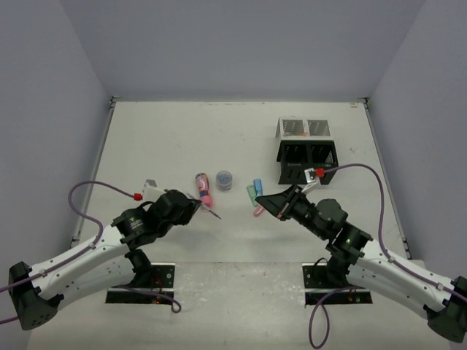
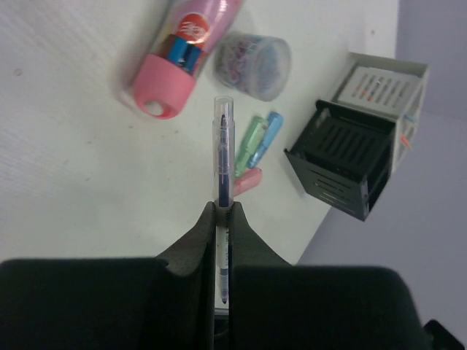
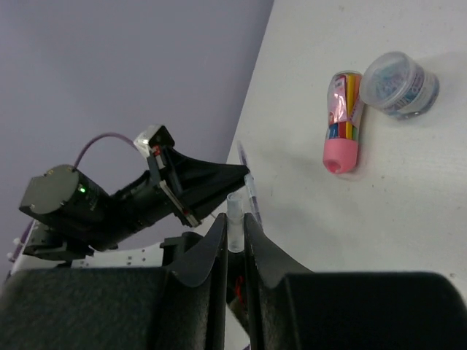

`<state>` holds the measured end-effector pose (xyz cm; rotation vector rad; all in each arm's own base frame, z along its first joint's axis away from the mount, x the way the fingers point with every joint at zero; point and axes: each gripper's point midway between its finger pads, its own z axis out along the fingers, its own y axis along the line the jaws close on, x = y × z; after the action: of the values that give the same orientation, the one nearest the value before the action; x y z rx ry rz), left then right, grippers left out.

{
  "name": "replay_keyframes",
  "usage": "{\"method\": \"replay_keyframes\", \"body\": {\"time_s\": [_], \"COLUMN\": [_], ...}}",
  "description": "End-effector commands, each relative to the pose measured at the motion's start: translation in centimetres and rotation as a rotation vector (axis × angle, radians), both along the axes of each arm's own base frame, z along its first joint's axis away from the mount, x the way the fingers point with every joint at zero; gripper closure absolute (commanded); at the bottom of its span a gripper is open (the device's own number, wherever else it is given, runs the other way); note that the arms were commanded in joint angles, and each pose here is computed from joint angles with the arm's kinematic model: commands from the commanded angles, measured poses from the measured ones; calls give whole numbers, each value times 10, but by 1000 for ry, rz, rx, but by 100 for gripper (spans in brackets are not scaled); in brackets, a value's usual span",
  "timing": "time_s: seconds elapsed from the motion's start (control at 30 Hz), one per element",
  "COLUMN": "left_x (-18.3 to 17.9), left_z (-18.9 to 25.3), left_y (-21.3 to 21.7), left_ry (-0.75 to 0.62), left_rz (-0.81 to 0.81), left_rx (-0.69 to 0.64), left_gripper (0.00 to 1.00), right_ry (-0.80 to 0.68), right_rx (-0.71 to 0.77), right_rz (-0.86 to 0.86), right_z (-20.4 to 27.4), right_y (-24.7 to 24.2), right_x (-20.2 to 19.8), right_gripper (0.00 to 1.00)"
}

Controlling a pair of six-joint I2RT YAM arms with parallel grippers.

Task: Sort the stationery into containers
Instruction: Place the pen at the center of the board.

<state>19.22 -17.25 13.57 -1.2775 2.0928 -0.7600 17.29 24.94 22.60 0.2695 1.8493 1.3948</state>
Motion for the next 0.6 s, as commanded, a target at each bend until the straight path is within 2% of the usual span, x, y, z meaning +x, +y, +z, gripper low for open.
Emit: {"method": "replay_keyframes", "body": {"time_s": [0.0, 0.07, 0.2, 0.37, 0.43, 0.57], "left_x": [27, 27, 29, 27, 22, 9], "left_z": [54, 54, 54, 51, 39, -7], "left_y": [-17, -21, -38, -53, -57, -65], "left_ry": [-242, -264, -365, -410, -377, -240], "left_rz": [-70, -145, -398, -738, -882, -1114], "left_rx": [-9, 64, 273, 547, 638, 714], "left_gripper": [100, 100, 100, 100, 100, 100], "right_ry": [-108, -99, -111, -175, -187, -213], "right_rx": [-143, -211, -276, -339, -364, -429], "right_rz": [104, 113, 98, -19, -44, -86], "right_z": [10, 3, -6, 9, 12, 22], "right_y": [10, 10, 0, -27, -38, -55], "right_x": [-6, -4, -5, 5, 4, 5], "right_gripper": [100, 100, 100, 100, 100, 100]}}
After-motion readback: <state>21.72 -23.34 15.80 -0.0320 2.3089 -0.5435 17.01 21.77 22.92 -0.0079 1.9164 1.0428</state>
